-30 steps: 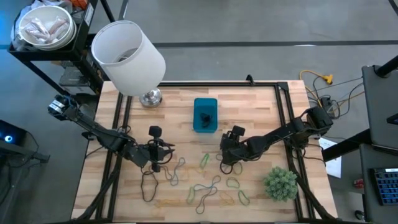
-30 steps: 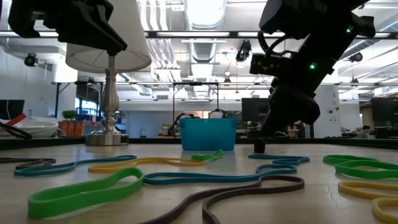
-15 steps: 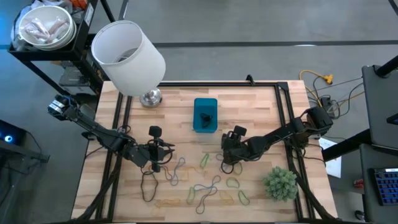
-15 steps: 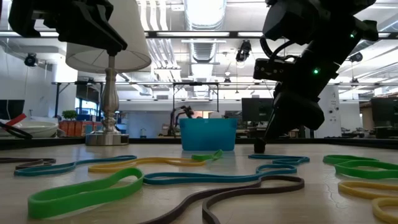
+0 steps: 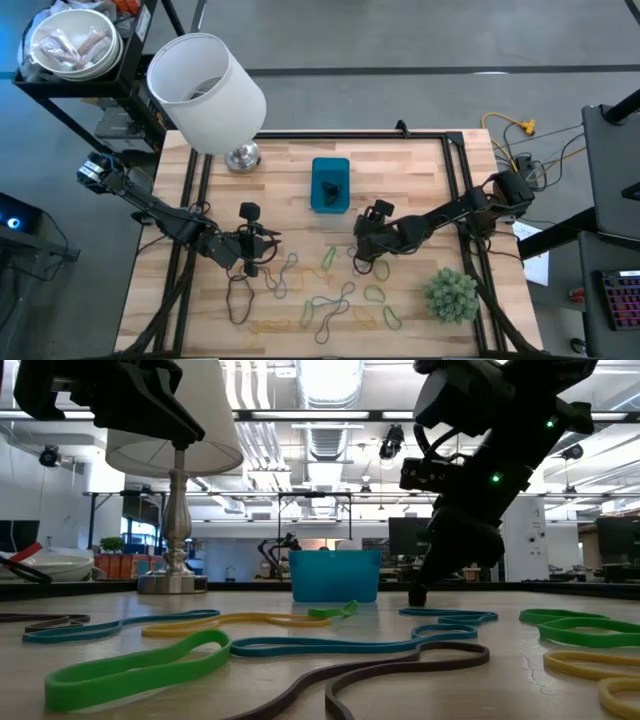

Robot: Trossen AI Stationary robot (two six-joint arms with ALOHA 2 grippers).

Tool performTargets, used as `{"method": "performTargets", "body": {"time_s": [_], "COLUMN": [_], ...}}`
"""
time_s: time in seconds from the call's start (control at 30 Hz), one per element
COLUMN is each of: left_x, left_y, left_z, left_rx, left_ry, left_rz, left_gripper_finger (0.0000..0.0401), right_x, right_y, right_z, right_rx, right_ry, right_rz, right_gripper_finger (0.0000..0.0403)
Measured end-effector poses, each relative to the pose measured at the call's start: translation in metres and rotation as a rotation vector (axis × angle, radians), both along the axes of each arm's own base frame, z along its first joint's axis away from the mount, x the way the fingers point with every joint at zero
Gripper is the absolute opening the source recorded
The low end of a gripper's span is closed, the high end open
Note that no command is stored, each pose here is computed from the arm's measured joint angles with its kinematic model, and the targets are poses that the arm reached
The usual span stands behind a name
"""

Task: Pick and place rubber bands into bin
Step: Put the black rubber band into the blue bin

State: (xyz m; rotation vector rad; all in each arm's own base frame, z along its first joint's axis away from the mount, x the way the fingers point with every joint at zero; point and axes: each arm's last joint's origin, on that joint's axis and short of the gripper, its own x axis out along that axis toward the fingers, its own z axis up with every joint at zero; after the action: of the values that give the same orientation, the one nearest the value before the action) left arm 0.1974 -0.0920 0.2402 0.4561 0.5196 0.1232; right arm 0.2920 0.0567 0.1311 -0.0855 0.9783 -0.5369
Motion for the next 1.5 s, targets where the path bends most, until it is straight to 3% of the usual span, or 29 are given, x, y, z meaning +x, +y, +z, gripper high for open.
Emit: {"method": "performTargets", "body": {"time_s": [1.5], "left_x": [-0.0003], "left_y": [0.0001], "left_z": [-0.0017], "left_rx": [0.001], "left_ry": [0.003], "left_rz": [-0.001], "left_gripper_finger": [0.007], "right_x": [-0.0007], "right_y": [-0.0085], "right_z": [-0.0086], "right_rx": [0.059], "right_ry": [-0.051], "right_rz": [-0.014], "right_gripper_finger": [0.0155]}}
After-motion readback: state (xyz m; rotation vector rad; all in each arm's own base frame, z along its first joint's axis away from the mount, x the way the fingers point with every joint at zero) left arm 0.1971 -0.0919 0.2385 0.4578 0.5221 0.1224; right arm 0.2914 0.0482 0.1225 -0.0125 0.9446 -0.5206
